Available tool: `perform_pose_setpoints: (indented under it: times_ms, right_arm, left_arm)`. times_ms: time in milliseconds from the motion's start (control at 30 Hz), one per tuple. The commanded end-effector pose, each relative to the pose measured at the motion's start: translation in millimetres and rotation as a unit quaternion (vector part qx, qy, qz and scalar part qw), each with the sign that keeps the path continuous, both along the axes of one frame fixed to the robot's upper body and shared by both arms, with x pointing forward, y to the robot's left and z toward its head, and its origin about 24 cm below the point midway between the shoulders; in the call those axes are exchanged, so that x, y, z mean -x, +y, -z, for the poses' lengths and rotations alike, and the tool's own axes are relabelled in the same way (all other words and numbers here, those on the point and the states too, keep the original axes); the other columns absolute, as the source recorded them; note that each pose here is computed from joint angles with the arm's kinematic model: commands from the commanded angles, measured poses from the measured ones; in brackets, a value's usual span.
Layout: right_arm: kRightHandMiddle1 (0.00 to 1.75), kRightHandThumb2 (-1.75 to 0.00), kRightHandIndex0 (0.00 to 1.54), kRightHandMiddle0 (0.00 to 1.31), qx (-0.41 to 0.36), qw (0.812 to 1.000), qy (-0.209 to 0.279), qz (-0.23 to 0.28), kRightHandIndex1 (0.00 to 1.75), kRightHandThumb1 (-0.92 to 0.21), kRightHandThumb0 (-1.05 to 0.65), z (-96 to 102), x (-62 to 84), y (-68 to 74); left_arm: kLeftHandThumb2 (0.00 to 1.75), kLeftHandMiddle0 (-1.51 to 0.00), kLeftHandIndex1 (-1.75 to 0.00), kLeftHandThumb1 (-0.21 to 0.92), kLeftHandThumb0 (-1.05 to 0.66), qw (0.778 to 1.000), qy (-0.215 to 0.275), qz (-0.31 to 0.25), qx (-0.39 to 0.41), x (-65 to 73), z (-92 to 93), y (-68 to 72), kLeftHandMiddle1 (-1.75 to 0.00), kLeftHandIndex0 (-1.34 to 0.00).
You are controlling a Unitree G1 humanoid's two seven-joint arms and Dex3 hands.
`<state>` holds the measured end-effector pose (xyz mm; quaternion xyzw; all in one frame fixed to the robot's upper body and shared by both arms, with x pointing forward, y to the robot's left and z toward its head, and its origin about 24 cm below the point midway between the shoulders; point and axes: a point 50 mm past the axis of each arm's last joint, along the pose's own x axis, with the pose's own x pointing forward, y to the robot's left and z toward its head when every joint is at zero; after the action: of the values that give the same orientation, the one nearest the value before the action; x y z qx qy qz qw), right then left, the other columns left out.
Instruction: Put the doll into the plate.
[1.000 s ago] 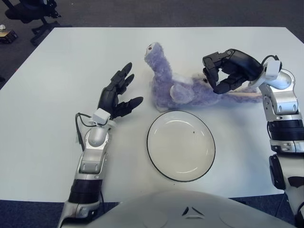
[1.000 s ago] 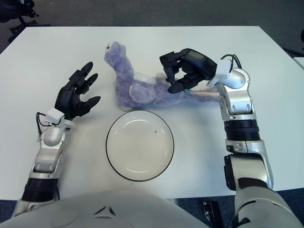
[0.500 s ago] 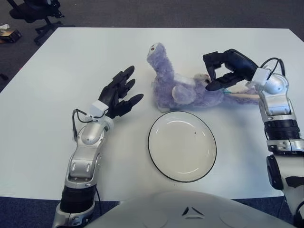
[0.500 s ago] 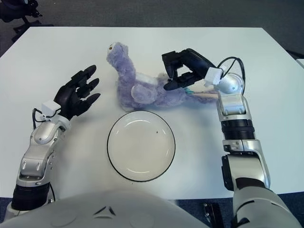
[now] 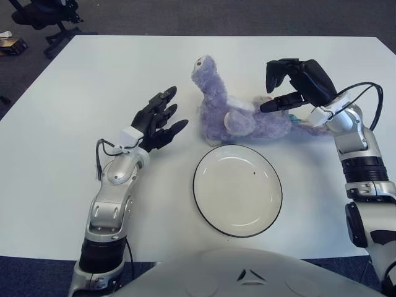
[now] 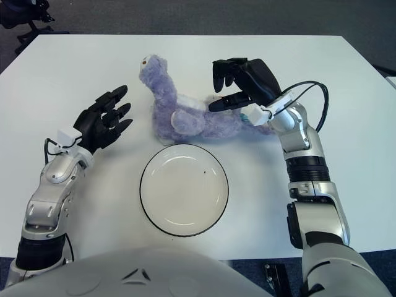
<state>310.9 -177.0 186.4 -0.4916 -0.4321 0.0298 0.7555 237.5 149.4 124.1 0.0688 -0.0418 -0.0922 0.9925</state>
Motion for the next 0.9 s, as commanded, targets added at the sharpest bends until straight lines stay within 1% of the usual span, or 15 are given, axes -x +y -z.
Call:
perform_pose_setpoints:
  times_ms: [0, 33, 67, 100, 233, 333, 367, 400, 433, 533, 633, 867]
  right_arm:
    - [0.45, -0.31, 0.60, 0.46, 0.017, 1.000, 0.007, 0.016, 0.40, -0.92, -0.66, 0.8, 4.0, 1.5]
    - [0.33, -0.32, 0.56, 0.44, 0.024, 1.000, 0.012, 0.015, 0.26, -0.92, -0.69, 0.1, 4.5, 2.1]
    - [0.29, -0.33, 0.54, 0.44, 0.035, 0.999, 0.020, 0.012, 0.21, -0.92, -0.70, -0.9, 5.4, 2.6]
    - [0.22, -0.34, 0.47, 0.41, 0.042, 0.999, 0.026, 0.009, 0.13, -0.92, -0.71, -1.7, 6.1, 2.9]
    - [0.11, -0.35, 0.38, 0.36, 0.048, 0.998, 0.035, 0.009, 0.03, -0.92, -0.74, -2.8, 7.4, 3.4]
    - [0.09, -0.36, 0.36, 0.35, 0.049, 0.998, 0.037, 0.010, 0.01, -0.92, -0.74, -3.2, 7.8, 3.6]
    - [0.09, -0.36, 0.36, 0.35, 0.068, 0.996, 0.054, 0.010, 0.01, -0.92, -0.74, -0.9, 7.4, 2.4]
    - [0.06, -0.41, 0.26, 0.31, 0.085, 0.994, 0.068, 0.011, 0.00, -0.92, -0.77, 0.9, 7.2, 1.4]
    - [0.04, -0.45, 0.19, 0.27, 0.096, 0.992, 0.077, 0.012, 0.00, -0.92, -0.79, 2.1, 7.2, 0.8]
    - [0.01, -0.54, 0.10, 0.21, 0.107, 0.991, 0.084, 0.015, 0.00, -0.92, -0.82, 3.2, 7.2, 0.3]
    - [0.00, -0.61, 0.07, 0.18, 0.111, 0.990, 0.085, 0.017, 0.00, -0.92, -0.83, 3.3, 7.2, 0.3]
    - [0.00, -0.63, 0.06, 0.17, 0.113, 0.990, 0.086, 0.019, 0.00, -0.92, -0.84, 3.5, 7.1, 0.4]
  left_arm:
    - [0.12, -0.57, -0.07, 0.92, -0.68, 1.000, 0.003, 0.004, 0.001, -2.0, -1.1, -1.0, -0.04, -0.49]
    - [0.12, -0.57, -0.08, 0.92, -0.68, 1.000, 0.004, 0.003, 0.000, -2.3, -0.8, -0.9, -0.04, -0.49]
    - [0.12, -0.57, -0.08, 0.92, -0.68, 1.000, 0.005, 0.002, 0.000, -2.5, -0.4, -0.7, -0.04, -0.49]
    - [0.12, -0.57, -0.08, 0.92, -0.68, 1.000, 0.006, 0.001, 0.000, -2.7, -0.2, -0.6, -0.04, -0.50]
    - [0.12, -0.57, -0.08, 0.92, -0.68, 1.000, 0.006, 0.000, 0.000, -2.8, 0.0, -0.5, -0.04, -0.50]
    - [0.12, -0.57, -0.09, 0.92, -0.68, 1.000, 0.007, 0.000, 0.000, -2.8, 0.0, -0.5, -0.04, -0.50]
    - [0.12, -0.57, -0.09, 0.92, -0.68, 1.000, 0.008, -0.006, -0.001, -3.3, 1.5, 0.3, -0.04, -0.50]
    - [0.12, -0.58, -0.09, 0.92, -0.67, 1.000, 0.009, -0.011, -0.002, -3.7, 2.8, 0.9, -0.04, -0.50]
    - [0.12, -0.58, -0.09, 0.92, -0.67, 1.000, 0.009, -0.014, -0.003, -3.9, 3.6, 1.4, -0.04, -0.50]
    - [0.13, -0.58, -0.09, 0.92, -0.66, 1.000, 0.010, -0.018, -0.003, -4.3, 5.0, 2.3, -0.03, -0.51]
    - [0.13, -0.58, -0.10, 0.92, -0.66, 1.000, 0.010, -0.019, -0.003, -4.4, 5.6, 2.6, -0.03, -0.51]
    - [0.13, -0.58, -0.10, 0.92, -0.65, 1.000, 0.010, -0.020, -0.003, -4.6, 6.0, 2.7, -0.03, -0.51]
